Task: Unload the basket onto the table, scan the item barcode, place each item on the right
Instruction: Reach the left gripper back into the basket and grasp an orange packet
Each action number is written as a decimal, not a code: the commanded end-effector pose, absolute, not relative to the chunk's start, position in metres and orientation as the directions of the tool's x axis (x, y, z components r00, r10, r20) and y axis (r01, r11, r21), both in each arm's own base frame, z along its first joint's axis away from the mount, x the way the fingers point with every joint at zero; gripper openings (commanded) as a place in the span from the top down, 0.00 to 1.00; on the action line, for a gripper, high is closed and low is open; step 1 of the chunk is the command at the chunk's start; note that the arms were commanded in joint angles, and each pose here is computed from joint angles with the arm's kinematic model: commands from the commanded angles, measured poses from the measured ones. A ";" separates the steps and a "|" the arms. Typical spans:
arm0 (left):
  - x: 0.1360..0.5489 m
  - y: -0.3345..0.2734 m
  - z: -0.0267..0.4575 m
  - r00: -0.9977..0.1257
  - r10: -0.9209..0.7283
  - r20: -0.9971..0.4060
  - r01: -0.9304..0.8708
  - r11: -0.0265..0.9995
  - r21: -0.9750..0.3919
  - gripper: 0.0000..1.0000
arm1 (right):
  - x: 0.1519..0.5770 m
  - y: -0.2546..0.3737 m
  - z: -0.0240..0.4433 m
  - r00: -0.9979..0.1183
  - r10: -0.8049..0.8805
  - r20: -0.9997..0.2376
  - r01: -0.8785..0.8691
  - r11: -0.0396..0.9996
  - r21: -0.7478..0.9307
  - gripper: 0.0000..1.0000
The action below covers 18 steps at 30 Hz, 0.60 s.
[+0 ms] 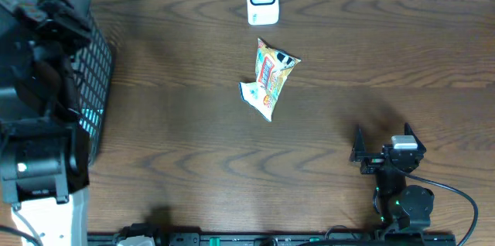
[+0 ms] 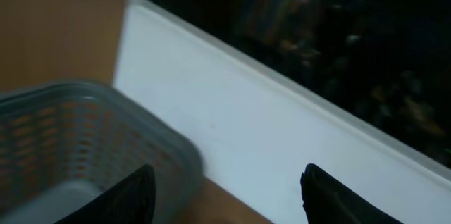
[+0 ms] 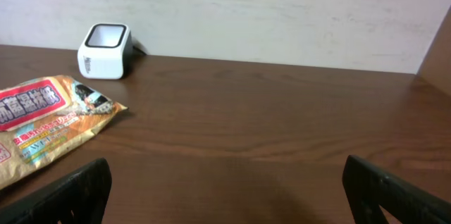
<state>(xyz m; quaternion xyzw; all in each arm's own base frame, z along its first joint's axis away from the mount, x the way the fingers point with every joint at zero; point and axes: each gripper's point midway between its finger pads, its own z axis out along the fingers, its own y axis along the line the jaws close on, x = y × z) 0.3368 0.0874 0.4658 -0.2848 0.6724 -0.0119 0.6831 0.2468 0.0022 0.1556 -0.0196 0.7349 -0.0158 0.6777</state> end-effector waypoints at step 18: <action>0.326 0.286 0.292 -0.067 -0.588 -0.806 -0.882 0.412 -0.227 0.15 | 0.247 0.005 0.155 -0.080 -0.059 -0.995 -0.019 0.998 -0.058 0.01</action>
